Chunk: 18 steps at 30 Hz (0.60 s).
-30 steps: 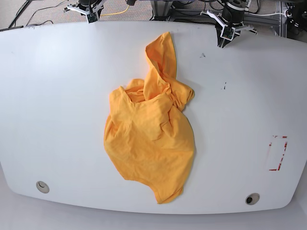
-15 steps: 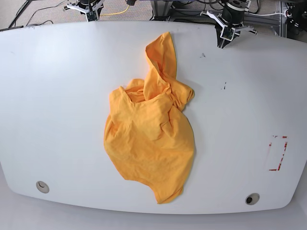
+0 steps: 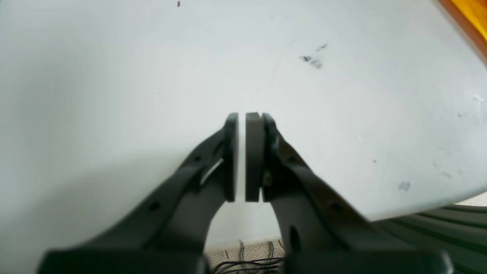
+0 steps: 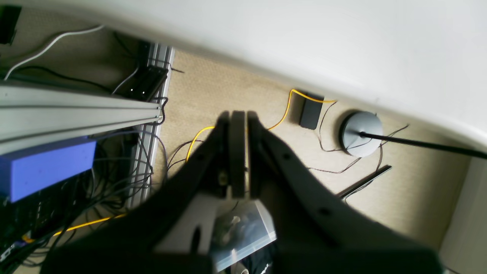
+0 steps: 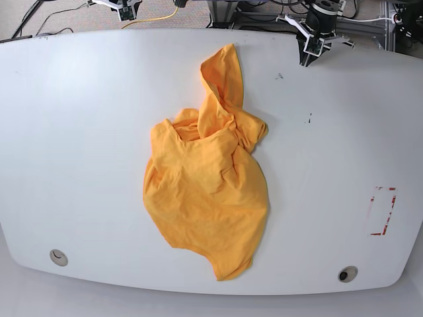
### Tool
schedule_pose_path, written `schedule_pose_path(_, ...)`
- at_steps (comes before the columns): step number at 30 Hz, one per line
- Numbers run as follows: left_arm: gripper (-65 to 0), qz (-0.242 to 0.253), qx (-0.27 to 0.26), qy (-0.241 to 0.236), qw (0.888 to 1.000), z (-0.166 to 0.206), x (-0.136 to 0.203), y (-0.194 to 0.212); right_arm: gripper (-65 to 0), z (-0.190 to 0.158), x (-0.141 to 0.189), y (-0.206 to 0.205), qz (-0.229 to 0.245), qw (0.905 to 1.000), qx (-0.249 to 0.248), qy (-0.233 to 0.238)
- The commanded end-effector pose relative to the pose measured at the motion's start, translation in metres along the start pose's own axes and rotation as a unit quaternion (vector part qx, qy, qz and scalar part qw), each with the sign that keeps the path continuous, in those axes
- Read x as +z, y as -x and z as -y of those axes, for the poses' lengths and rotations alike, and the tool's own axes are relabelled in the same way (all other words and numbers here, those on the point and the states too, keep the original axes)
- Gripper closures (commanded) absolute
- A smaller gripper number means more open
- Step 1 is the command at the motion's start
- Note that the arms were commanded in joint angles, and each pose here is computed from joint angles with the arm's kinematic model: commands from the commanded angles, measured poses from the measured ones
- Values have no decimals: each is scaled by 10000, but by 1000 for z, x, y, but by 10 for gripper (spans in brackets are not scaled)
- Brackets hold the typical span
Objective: Layout the t-shirt on the table in an organized manner, then fold the t-shirt properly
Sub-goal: 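Lower both grippers from rest toward the table edge near the shirt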
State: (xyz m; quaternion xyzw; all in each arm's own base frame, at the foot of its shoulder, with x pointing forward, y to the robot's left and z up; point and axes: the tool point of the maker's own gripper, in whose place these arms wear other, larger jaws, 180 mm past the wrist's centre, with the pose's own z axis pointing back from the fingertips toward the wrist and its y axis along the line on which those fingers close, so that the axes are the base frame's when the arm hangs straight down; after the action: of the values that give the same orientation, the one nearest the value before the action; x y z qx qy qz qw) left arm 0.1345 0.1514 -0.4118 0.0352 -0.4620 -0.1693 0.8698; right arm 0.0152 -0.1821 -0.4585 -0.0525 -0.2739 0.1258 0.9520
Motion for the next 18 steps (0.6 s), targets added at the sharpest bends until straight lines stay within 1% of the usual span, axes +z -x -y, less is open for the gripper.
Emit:
schedule_pose_path(1, -25, 165, -45, -19, 9999, -2, 3, -8, -2, 0, 9, 5, 10, 9998, -195, -8)
schedule_pose_path(5, -25, 165, -45, -19, 9999, -2, 3, -8, -2, -2, 15, 13, -71, 9992, -383, -54)
schedule_pose_path(10, -25, 173, -45, -19, 9998, -2, 3, -8, -2, -5, 24, 22, -198, 9989, -410, -90)
schedule_pose_path(18, -25, 173, -45, -19, 9998, -2, 3, -8, -2, -7, 44, 17, -4, 9992, -383, -85)
